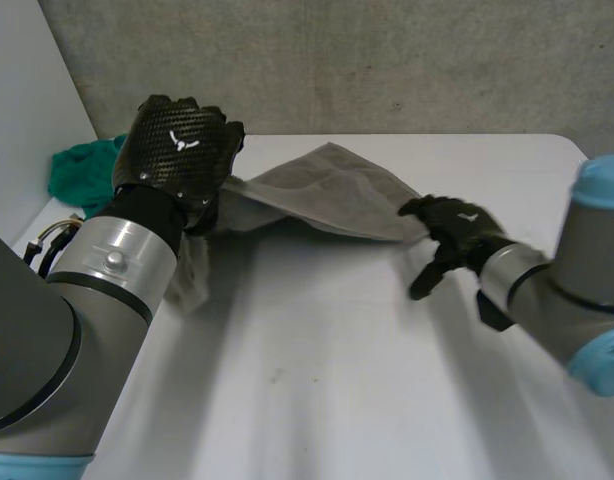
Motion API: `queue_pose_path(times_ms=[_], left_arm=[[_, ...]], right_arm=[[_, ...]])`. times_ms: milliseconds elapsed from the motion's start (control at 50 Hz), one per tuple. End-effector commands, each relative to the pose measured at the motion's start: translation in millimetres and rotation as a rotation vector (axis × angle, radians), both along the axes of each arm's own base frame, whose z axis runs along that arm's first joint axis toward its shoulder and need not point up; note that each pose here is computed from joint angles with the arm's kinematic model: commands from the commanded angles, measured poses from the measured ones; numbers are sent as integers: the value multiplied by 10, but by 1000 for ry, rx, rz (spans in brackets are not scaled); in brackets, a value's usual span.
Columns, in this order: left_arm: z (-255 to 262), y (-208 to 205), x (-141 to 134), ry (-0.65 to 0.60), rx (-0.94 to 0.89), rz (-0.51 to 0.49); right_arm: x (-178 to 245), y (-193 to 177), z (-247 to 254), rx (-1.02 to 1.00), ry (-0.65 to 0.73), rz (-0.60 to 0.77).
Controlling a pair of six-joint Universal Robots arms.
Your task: Fold the laundry.
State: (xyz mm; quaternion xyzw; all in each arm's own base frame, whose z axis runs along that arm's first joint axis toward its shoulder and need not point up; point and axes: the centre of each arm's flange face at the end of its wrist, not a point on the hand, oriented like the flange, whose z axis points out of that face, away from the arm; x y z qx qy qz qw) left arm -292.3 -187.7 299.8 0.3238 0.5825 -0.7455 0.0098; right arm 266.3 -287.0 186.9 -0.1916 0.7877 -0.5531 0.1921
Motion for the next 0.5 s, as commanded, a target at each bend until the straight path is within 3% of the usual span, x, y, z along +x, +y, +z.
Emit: queue_pose_path(times_ms=[20, 200, 500], left_arm=[[159, 139, -70, 34, -12, -27], [427, 371, -12, 79, -58, -51], [908, 677, 244, 180, -167, -57]], right_arm=[[434, 38, -194, -38, -64, 38], [678, -288, -289, -122, -61, -69], [869, -621, -629, -177, 35, -39]])
